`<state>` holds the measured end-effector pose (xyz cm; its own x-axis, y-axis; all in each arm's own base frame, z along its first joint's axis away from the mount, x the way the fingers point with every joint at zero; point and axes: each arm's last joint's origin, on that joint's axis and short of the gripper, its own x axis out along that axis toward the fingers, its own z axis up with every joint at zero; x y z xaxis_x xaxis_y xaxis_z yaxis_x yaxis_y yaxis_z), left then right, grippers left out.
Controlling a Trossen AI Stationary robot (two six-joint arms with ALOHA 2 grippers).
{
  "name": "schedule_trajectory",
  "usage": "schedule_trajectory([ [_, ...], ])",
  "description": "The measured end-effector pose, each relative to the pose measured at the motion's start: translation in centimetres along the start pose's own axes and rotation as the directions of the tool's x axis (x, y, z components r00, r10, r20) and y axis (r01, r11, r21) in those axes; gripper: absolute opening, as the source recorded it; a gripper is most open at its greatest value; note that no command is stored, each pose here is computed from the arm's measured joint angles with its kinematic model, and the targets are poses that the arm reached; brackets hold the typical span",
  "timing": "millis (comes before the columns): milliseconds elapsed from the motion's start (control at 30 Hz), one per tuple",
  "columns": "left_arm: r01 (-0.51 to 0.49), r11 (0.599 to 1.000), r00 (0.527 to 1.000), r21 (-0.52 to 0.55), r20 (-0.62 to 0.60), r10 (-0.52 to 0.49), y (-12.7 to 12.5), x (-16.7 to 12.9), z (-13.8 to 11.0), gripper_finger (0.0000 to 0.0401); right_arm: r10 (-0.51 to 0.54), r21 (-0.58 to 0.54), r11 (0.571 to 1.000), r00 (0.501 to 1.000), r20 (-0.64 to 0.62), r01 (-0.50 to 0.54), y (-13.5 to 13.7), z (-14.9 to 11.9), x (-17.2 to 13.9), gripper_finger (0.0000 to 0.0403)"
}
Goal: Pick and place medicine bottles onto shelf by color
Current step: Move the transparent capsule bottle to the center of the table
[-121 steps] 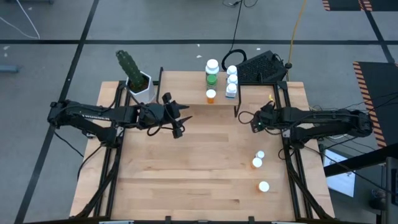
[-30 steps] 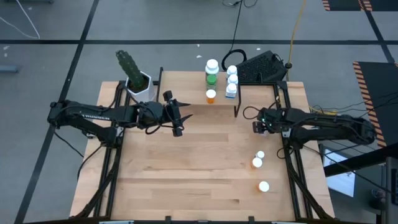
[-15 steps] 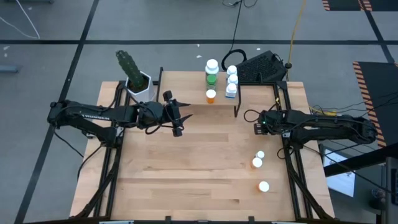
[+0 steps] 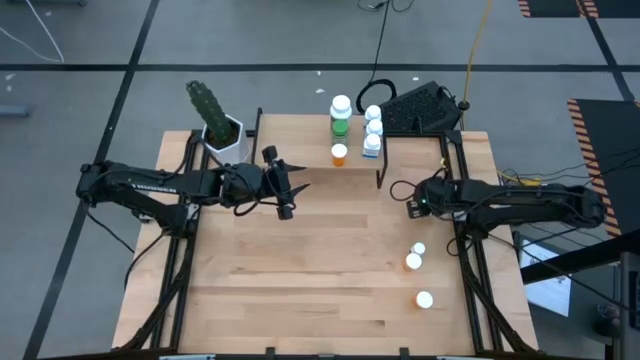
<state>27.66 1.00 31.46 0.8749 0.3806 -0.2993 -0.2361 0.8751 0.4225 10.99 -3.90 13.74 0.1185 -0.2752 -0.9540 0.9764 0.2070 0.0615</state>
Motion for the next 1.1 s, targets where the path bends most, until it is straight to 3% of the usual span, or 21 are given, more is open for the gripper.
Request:
schedule_trajectory([
  [433,0.0,1.0,1.0,0.002,0.0,0.0,0.0,0.0,0.0,0.02,0.055,-0.165,0.986,0.99,0.13,-0.034,1.3,-1.3,-0.4,0.0133],
  [533,0.001,1.0,1.0,0.003,-0.002,-0.001,0.0,0.0,0.0,0.02,0.117,-0.212,0.974,0.978,0.175,-0.078,2.0,-1.6,-0.7,0.0133],
  [633,0.004,1.0,1.0,0.009,-0.011,-0.004,0.0,0.0,-0.1,0.02,0.244,-0.308,0.937,0.942,0.232,-0.167,3.4,-1.9,-1.2,0.0134],
  [767,0.007,1.0,1.0,0.011,-0.021,-0.007,-0.1,0.0,-0.2,0.02,0.484,-0.488,0.82,0.818,0.311,-0.3,5.8,-2.3,-2.6,0.0137],
  [900,0.049,0.998,0.999,-0.039,-0.015,-0.049,-0.4,-0.1,-0.2,0.02,0.741,-0.699,0.61,0.582,0.335,-0.374,7.5,-3.0,-3.8,0.0138],
  [1000,0.178,0.981,0.984,-0.08,0.017,-0.177,-0.9,-0.2,-0.1,0.02,0.862,-0.801,0.469,0.389,0.324,-0.372,7.6,-3.7,-3.8,0.0138],
  [1100,0.296,0.95,0.954,-0.096,0.089,-0.288,-1.9,0.4,0.0,0.02,0.927,-0.875,0.345,0.268,0.261,-0.341,7.2,-4.5,-3.1,0.0138],
])
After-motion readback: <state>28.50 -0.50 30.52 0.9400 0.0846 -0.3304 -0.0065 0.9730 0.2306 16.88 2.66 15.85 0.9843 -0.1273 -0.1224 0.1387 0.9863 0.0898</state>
